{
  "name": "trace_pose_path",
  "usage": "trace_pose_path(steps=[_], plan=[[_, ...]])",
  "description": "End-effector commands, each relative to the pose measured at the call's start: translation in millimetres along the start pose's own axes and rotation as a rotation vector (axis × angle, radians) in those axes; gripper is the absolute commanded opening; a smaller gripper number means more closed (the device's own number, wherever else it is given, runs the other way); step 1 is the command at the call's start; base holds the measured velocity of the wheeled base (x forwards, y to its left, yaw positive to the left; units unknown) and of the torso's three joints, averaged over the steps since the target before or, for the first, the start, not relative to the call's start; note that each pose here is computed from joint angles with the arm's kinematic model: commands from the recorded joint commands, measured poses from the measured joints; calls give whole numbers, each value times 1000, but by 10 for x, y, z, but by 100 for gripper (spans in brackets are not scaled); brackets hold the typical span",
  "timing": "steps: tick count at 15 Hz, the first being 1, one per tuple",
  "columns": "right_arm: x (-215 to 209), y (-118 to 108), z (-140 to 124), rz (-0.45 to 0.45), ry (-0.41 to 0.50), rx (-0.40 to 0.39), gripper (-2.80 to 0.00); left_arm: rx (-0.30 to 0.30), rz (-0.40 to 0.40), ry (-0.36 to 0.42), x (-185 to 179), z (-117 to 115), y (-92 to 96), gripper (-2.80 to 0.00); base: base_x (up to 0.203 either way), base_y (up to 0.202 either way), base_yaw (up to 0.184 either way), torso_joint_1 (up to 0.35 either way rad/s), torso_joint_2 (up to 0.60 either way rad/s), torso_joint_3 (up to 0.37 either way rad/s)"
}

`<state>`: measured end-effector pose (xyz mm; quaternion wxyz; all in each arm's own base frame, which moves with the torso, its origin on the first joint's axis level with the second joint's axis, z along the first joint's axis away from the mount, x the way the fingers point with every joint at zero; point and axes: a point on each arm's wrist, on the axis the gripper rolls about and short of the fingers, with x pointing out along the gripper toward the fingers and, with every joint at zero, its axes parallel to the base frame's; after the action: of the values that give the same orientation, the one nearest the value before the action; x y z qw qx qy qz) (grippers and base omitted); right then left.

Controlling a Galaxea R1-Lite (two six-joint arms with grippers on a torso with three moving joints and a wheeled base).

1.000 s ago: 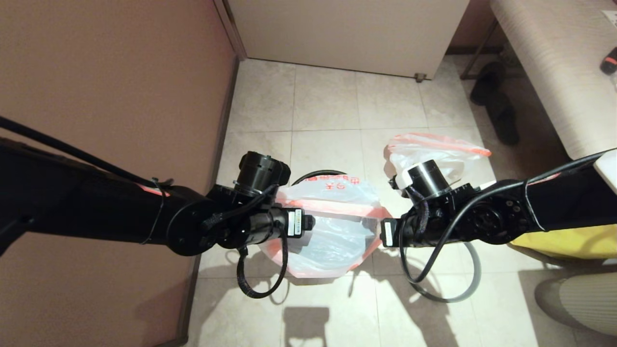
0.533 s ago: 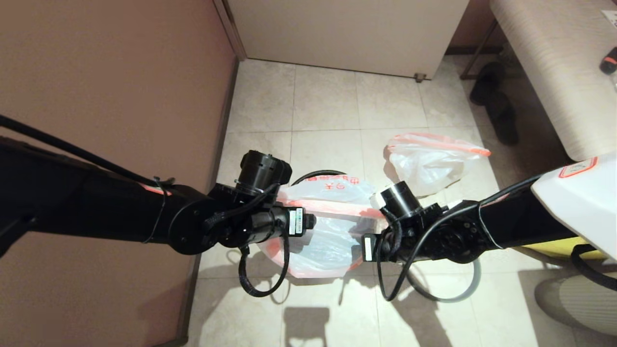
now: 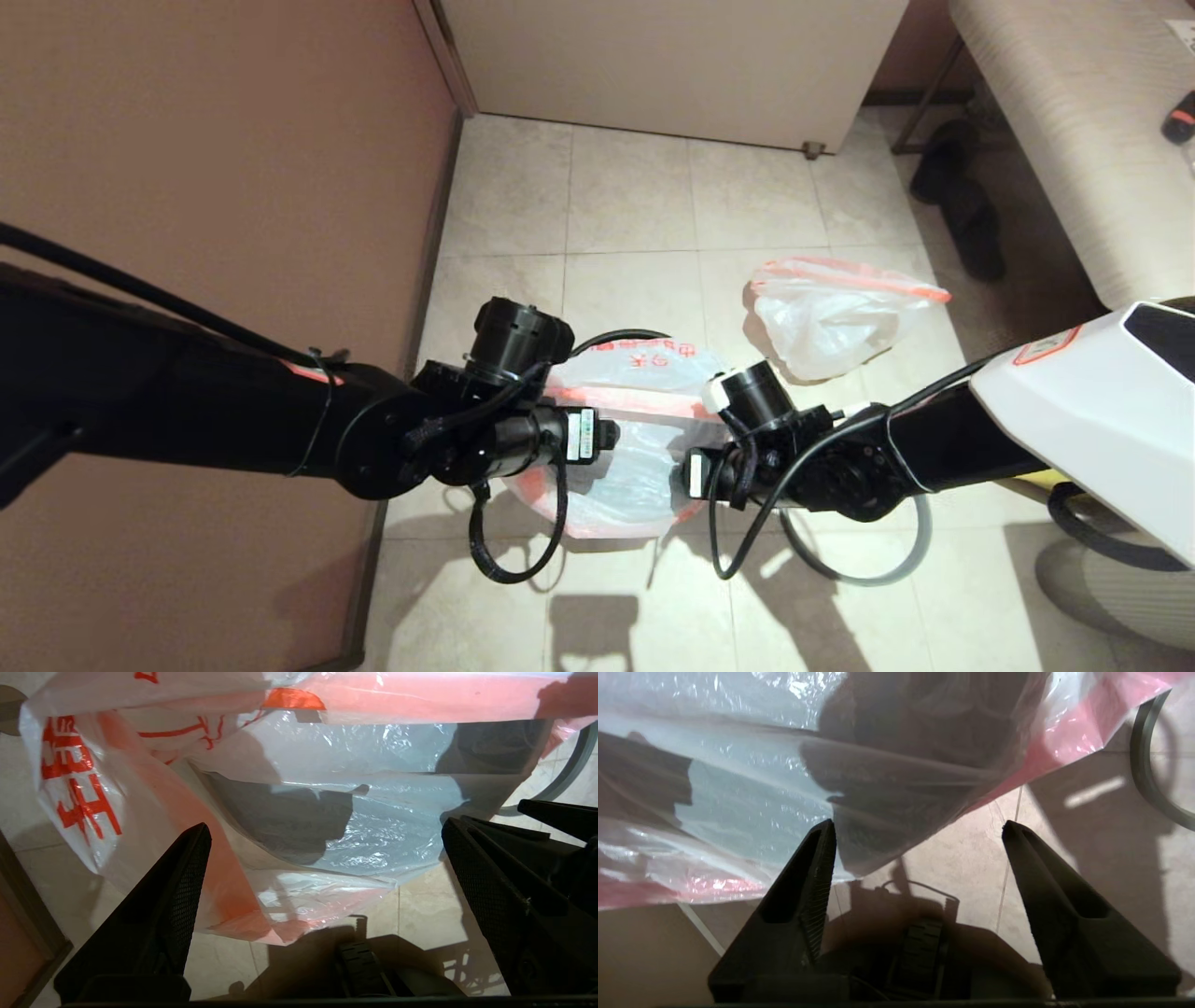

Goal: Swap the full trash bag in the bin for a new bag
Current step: Put the new garbage bag on the trash can

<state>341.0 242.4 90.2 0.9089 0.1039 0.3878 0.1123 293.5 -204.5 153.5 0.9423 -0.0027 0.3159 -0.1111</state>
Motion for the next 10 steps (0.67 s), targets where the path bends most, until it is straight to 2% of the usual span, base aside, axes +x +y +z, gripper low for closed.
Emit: trace_pose_path(steps=[1, 4, 7, 8, 10], plan=[[166, -5, -61, -6, -13, 19, 0, -4, 1, -1, 10, -3, -6, 0, 0, 0, 0, 0, 0, 0], [281, 32, -18, -1, -102, 63, 0, -5, 0, 0, 10, -8, -10, 0, 0, 0, 0, 0, 0, 0], [391, 68, 28, -100, -185, 75, 0, -6, 15, -12, 36, -16, -28, 0, 0, 0, 0, 0, 0, 0], [414, 85, 16, -124, -192, 71, -280, -9, 24, -23, 60, -18, -33, 0, 0, 0, 0, 0, 0, 0], [423, 100, 17, -150, -192, 65, -280, -14, 29, -37, 66, -8, -30, 0, 0, 0, 0, 0, 0, 0]])
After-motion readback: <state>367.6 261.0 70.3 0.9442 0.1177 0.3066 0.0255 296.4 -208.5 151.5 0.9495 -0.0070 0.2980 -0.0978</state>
